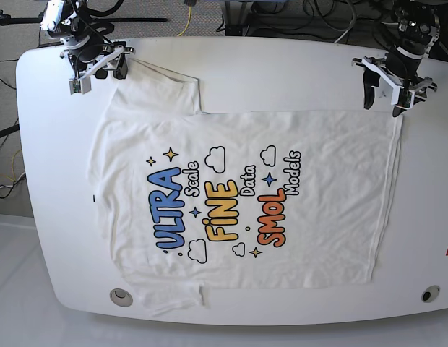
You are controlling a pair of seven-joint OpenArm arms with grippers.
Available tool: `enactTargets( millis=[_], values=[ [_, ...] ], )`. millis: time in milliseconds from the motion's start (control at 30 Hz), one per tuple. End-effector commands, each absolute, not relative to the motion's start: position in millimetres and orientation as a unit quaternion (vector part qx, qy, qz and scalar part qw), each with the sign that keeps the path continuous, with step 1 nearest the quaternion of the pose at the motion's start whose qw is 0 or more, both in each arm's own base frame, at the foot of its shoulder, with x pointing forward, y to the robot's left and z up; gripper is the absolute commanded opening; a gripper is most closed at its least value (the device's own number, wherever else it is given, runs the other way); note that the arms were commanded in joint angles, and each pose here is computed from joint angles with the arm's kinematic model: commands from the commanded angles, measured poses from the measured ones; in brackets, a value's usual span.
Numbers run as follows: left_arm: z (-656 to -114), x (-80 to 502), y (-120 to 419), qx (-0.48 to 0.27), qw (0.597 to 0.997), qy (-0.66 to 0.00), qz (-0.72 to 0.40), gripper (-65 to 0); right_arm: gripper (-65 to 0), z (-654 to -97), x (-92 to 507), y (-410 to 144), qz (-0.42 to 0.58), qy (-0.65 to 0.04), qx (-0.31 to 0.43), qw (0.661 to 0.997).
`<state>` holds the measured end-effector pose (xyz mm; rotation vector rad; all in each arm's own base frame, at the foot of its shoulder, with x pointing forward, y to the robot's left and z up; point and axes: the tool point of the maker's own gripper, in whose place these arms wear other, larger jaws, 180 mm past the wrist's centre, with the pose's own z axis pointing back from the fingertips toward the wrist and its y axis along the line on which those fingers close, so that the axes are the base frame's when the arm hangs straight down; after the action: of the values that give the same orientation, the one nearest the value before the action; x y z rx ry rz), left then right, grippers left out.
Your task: Fold the T-shirt properly
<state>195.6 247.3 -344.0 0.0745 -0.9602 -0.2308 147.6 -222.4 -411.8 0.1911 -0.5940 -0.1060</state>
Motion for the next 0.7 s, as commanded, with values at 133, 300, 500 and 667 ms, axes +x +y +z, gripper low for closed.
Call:
enactTargets(
  millis=[133,300,500,667],
  values=[
    [-339.5,198.5,251.5,0.042,0.873,-0.475,-0.107,-27.7,-35.8,-409.6,145.9,-218.4,-0.044,-0.291,0.106,0.95],
    [-340.8,197.4,251.8,0.045,0.873,-0.473,-0.11,-27.7,-35.7,-418.9,139.5,-217.1,-0.05,-0.276,0.119,0.953],
    [-335.3,199.3,250.4,0.047,0.869,-0.479,-0.117,-28.0,-35.2,-431.4,134.9,-209.7,-0.074,-0.262,0.16,0.949],
    [-333.8,200.4,251.1,0.049,0.867,-0.482,-0.116,-27.9,-34.7,-436.8,130.8,-203.3,-0.086,-0.25,0.186,0.946]
  ],
)
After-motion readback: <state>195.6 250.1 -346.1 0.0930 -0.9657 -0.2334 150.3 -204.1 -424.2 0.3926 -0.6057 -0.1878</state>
